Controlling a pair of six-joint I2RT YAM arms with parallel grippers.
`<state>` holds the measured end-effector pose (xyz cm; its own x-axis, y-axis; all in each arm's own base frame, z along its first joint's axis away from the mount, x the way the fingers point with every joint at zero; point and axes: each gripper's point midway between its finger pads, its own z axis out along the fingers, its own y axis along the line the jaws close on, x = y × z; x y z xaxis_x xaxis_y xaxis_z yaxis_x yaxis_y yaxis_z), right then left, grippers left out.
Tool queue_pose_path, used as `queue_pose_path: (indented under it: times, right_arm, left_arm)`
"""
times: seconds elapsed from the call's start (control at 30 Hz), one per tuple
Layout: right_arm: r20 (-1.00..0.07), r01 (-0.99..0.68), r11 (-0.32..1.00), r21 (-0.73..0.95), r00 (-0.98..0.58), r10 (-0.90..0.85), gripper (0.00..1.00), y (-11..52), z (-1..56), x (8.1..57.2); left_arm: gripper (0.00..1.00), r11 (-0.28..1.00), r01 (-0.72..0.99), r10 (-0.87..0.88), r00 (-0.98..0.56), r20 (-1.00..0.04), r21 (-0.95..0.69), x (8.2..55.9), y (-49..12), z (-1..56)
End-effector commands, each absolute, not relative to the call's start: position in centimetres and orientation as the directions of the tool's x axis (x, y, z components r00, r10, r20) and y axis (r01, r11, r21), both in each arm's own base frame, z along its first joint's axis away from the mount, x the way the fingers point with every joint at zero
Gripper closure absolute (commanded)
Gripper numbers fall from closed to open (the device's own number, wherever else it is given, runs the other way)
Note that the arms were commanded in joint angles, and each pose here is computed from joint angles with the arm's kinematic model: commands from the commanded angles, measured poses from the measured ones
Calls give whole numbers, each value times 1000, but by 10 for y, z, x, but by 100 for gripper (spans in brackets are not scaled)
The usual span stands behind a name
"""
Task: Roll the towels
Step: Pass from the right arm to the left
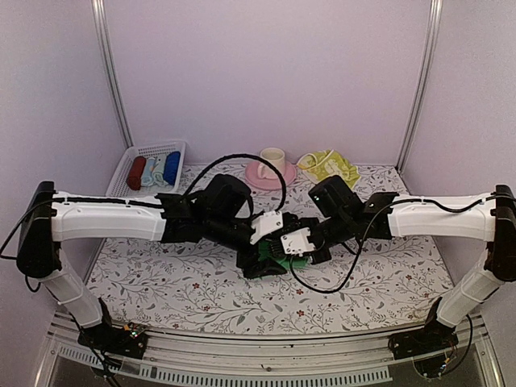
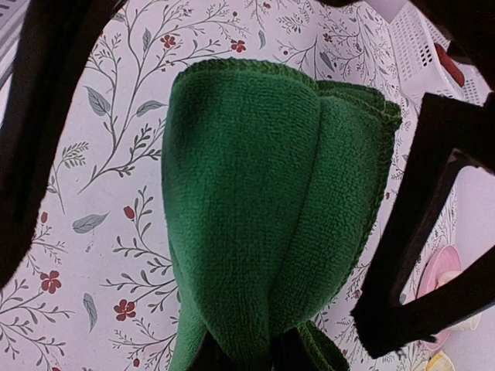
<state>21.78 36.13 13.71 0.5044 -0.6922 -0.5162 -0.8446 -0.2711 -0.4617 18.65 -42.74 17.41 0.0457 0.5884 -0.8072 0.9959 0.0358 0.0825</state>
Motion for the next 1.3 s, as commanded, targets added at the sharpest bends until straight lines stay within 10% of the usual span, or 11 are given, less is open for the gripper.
queue_pose_path:
  times: [0.0,0.27,0.83,1.27]
  right_arm:
    - [-529,-849,-245,-468,491,-692,97,364,148,223]
    - [-525,-851,-258,-457,492,-694,97,362,145,220]
    - [-541,-871,-232,-433,457,-706,97,363,145,228]
    - [-549,-879,-183,-441,426,-719,93,363,152,240]
  left_arm:
    - [13,56,997,647,12,-763,62,186,-430,156]
    - [30,146,981,687,-8,-726,128,206,-421,152]
    - [26,133,986,711,-27,-702,97,197,-409,132]
    - [100,117,992,727,-51,-685,51,194,-413,123]
